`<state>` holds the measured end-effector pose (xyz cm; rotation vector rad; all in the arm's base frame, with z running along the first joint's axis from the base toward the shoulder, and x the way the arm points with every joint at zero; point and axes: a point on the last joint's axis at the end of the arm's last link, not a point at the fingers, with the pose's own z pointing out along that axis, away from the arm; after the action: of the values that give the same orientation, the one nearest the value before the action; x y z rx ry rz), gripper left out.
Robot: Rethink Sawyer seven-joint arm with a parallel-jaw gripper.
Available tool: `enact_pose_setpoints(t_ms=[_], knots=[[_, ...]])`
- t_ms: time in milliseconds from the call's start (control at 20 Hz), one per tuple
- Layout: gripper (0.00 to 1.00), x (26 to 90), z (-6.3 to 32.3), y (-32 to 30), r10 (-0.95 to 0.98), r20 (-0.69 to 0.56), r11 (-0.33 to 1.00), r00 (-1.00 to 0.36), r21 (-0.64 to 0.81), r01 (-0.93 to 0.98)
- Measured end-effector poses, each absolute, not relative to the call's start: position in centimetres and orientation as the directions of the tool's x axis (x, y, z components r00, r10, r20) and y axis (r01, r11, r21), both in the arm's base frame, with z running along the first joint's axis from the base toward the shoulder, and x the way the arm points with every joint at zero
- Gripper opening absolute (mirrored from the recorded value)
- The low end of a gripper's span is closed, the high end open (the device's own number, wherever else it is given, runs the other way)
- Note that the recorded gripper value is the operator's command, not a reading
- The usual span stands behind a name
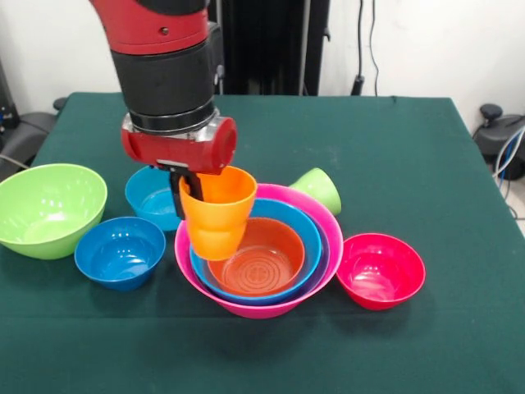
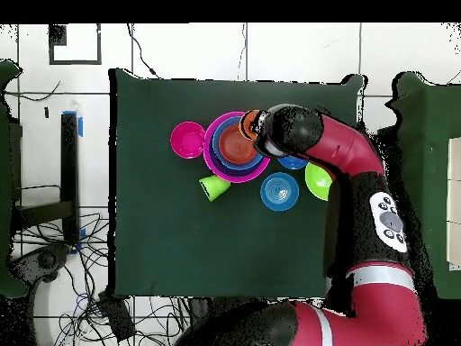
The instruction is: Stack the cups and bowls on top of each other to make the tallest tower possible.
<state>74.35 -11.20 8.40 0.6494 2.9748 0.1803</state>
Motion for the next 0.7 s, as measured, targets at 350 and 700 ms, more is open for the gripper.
enact_pose_setpoints(t_ms=[350, 700], knots=[[0.0, 72.9, 7.0, -12.6, 0.445, -0.076, 0.891, -0.892, 0.134, 0.434], [0.0, 71.3, 5.7, -11.7, 0.444, -0.062, 0.891, -0.894, 0.135, 0.434]])
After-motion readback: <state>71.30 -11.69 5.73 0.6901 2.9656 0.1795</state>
